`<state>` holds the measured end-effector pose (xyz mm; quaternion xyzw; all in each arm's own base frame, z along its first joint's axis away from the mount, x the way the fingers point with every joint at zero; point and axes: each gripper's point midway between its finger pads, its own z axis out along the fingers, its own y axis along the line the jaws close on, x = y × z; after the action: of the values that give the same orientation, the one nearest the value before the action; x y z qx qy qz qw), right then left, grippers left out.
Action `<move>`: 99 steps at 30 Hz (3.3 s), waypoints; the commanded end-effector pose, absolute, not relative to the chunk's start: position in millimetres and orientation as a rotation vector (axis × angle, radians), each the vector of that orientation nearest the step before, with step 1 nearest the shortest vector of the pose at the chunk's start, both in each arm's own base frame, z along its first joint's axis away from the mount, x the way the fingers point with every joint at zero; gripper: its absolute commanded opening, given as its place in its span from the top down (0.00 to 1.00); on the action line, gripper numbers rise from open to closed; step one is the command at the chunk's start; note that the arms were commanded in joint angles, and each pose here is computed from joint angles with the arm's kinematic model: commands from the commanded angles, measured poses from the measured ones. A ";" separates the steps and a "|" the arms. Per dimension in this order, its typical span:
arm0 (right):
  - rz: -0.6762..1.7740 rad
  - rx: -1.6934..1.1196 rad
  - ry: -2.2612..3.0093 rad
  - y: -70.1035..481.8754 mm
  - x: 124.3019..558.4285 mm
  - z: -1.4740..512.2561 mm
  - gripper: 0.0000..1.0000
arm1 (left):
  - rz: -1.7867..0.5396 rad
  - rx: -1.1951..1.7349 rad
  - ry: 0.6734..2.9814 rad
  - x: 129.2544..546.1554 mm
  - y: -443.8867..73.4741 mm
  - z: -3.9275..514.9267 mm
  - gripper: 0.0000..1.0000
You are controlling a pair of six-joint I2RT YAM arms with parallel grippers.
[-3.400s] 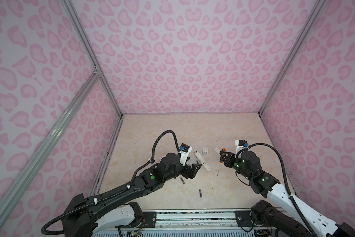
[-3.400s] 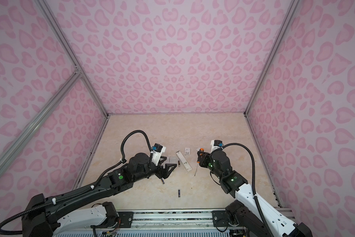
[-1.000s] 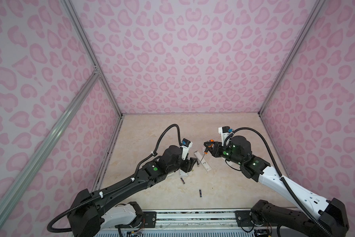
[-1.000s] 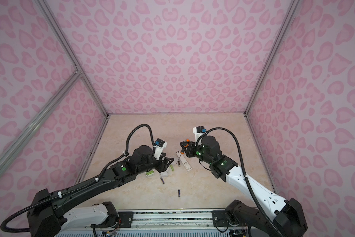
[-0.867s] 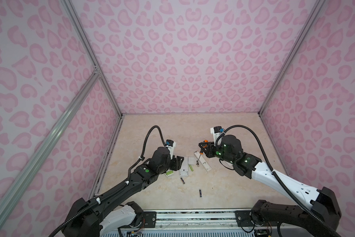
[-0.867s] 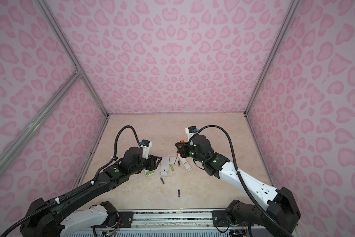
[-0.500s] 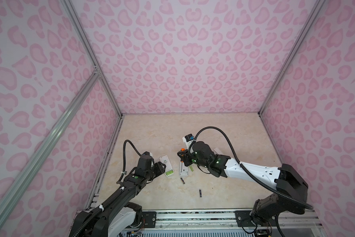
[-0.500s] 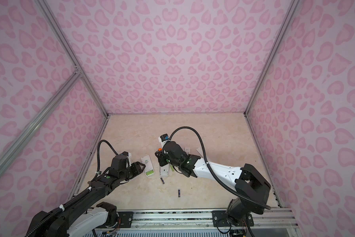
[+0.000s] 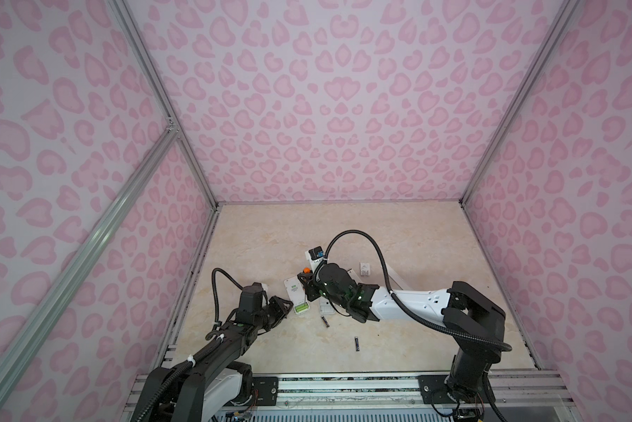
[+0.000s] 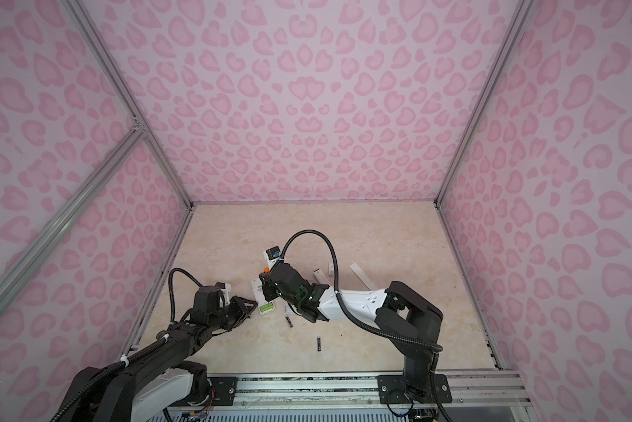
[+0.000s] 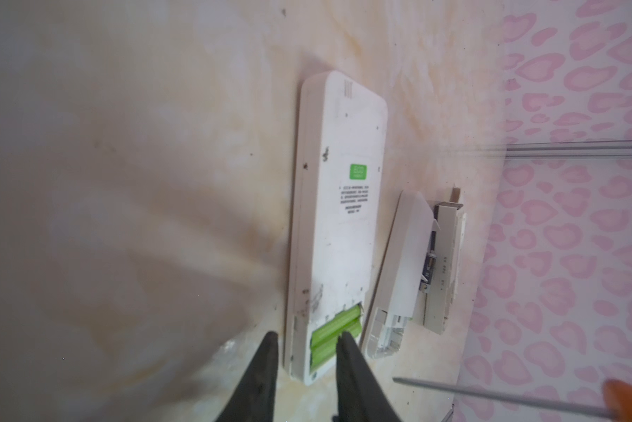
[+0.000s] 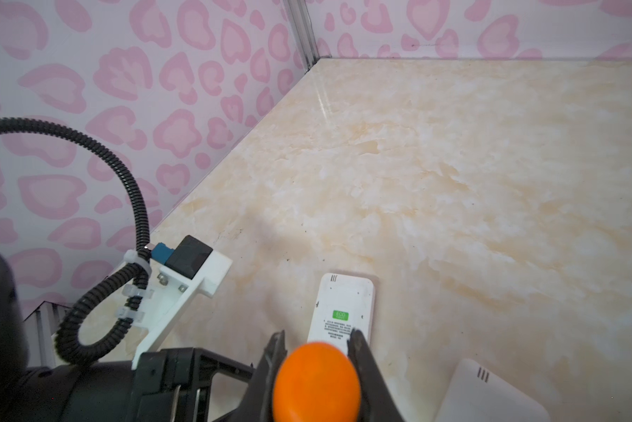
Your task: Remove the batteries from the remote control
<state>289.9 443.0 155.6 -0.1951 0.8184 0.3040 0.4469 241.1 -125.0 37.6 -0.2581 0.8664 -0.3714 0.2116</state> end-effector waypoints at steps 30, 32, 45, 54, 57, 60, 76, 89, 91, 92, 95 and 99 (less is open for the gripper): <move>0.645 -0.432 2.050 434.9 302.6 140.8 1.00 | -1.074 -0.677 2.448 255.2 -150.1 38.7 0.60; 0.639 -0.425 2.047 432.2 304.0 142.2 1.00 | -1.087 -0.663 2.451 258.5 -155.7 40.6 0.61; 0.579 -0.409 2.036 420.0 312.5 142.3 1.00 | -1.069 -0.656 2.461 262.3 -156.8 41.8 0.58; 0.561 -0.427 2.016 417.4 317.4 143.9 1.00 | -1.041 -0.659 2.500 258.8 -155.3 30.8 0.58; 0.559 -0.425 2.018 414.9 320.7 142.4 1.00 | -1.033 -0.666 2.515 256.8 -154.7 25.7 0.58; 0.563 -0.433 2.019 415.3 321.9 140.5 1.00 | -1.029 -0.666 2.526 256.0 -154.8 22.8 0.58; 0.584 -0.461 2.041 417.1 323.2 132.3 1.00 | -1.024 -0.663 2.562 257.4 -156.6 16.8 0.58; 0.594 -0.460 2.030 417.5 332.5 136.9 1.00 | -1.025 -0.664 2.554 264.1 -156.4 21.6 0.58; 0.589 -0.463 2.033 416.7 333.1 134.8 1.00 | -1.025 -0.664 2.554 264.4 -156.3 21.5 0.58; 0.592 -0.462 2.033 416.2 333.6 135.0 1.00 | -1.025 -0.663 2.554 264.5 -156.3 21.4 0.58; 0.591 -0.457 2.040 414.3 333.9 131.9 1.00 | -1.023 -0.667 2.557 264.5 -156.1 20.5 0.58; 0.592 -0.459 2.044 413.9 333.1 129.5 1.00 | -1.021 -0.670 2.557 264.6 -155.7 19.7 0.58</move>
<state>332.6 411.6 131.0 -0.1875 0.8347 0.2352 0.4613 265.9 -160.6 26.0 -0.2298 0.8852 -0.3736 0.1550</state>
